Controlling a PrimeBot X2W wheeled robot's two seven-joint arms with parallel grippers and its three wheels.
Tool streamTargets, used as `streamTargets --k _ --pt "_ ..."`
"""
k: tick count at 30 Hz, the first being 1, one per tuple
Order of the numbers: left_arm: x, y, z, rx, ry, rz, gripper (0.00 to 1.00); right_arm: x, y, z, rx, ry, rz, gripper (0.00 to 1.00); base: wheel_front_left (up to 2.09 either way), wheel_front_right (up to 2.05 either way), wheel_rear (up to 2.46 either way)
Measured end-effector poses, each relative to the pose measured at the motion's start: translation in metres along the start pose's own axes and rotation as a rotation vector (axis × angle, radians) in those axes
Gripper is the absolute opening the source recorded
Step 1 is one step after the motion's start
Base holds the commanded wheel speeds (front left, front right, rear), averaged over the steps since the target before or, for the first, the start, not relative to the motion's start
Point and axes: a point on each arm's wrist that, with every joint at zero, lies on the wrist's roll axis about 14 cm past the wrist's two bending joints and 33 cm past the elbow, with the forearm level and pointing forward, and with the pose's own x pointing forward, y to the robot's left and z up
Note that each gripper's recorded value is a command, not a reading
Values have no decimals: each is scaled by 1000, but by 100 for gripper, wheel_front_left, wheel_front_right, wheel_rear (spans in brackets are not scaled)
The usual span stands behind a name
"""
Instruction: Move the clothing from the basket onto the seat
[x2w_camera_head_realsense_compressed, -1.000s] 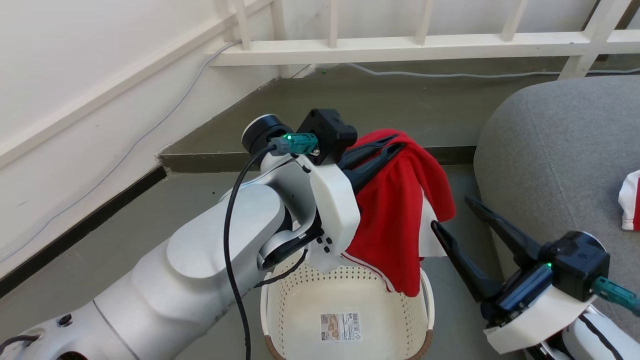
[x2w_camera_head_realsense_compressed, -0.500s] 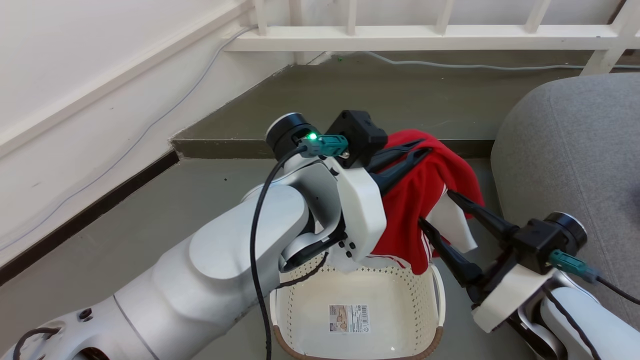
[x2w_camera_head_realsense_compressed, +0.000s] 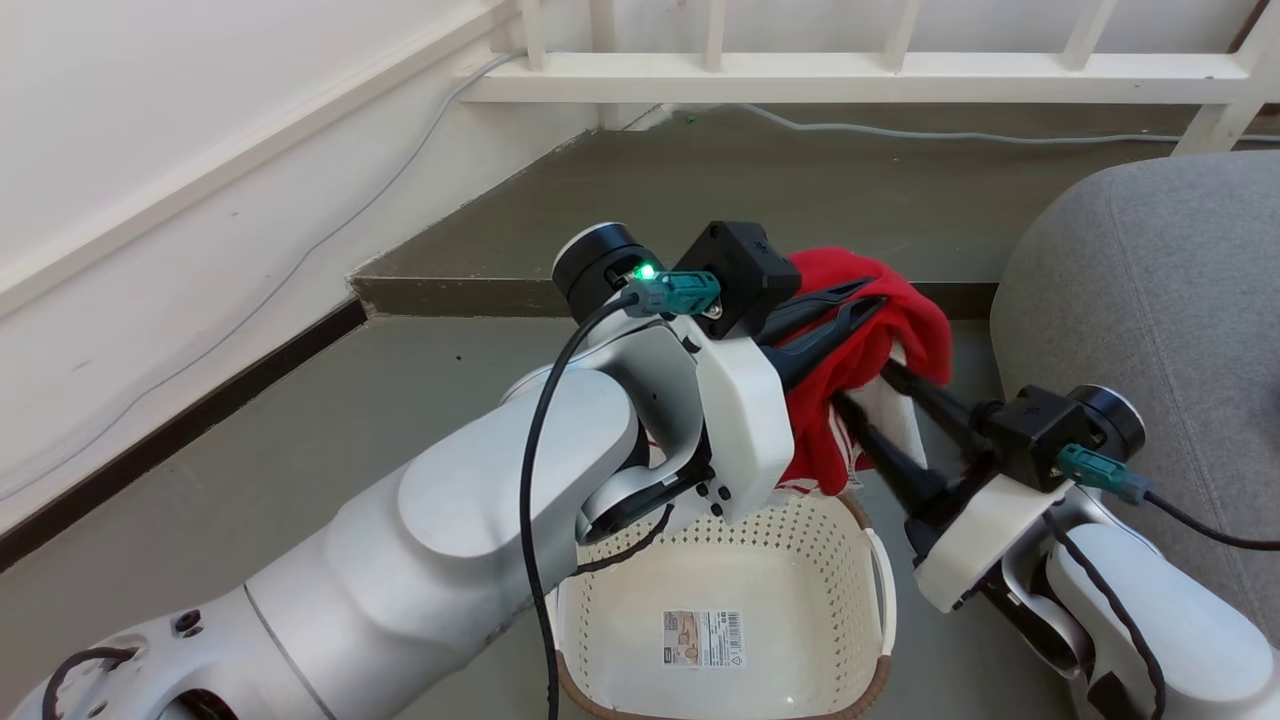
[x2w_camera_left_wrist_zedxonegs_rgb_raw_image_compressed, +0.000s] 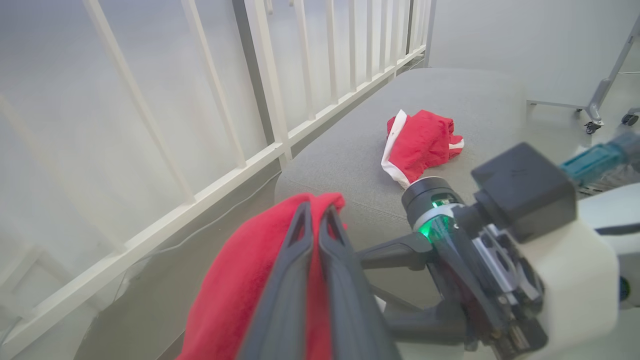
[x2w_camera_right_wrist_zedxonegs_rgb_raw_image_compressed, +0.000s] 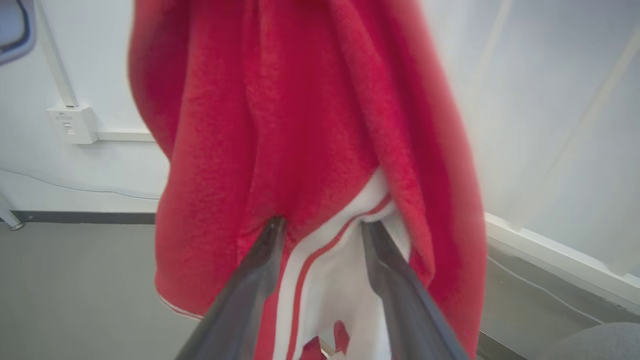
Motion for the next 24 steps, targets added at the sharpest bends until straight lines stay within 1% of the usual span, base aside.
streamTargets --k 7,8,9,10,11,12,20,24 --pt "3 -1 -1 -5 -9 -1 0 1 1 3 24 -13 -8 0 0 0 0" --pt "3 0 -1 -6 -12 -1 5 1 0 3 24 -14 -9 0 0 0 0" --pt "3 0 -1 -6 -14 -1 5 1 0 4 23 -17 -10 0 0 0 0" --pt "4 0 -1 -6 -16 0 42 1 -1 5 23 -20 -11 0 0 0 0" --pt "4 0 -1 -6 -16 0 93 1 -1 5 23 -20 -11 0 0 0 0" --pt "4 1 0 -7 -24 1 100 0 -2 8 21 -28 -13 0 0 0 0" --pt "7 0 -2 1 -46 -4 100 -3 -5 20 19 -62 -23 0 0 0 0" --pt "8 -3 -9 -4 -55 -9 100 -9 -11 25 13 -76 -43 0 0 0 0"
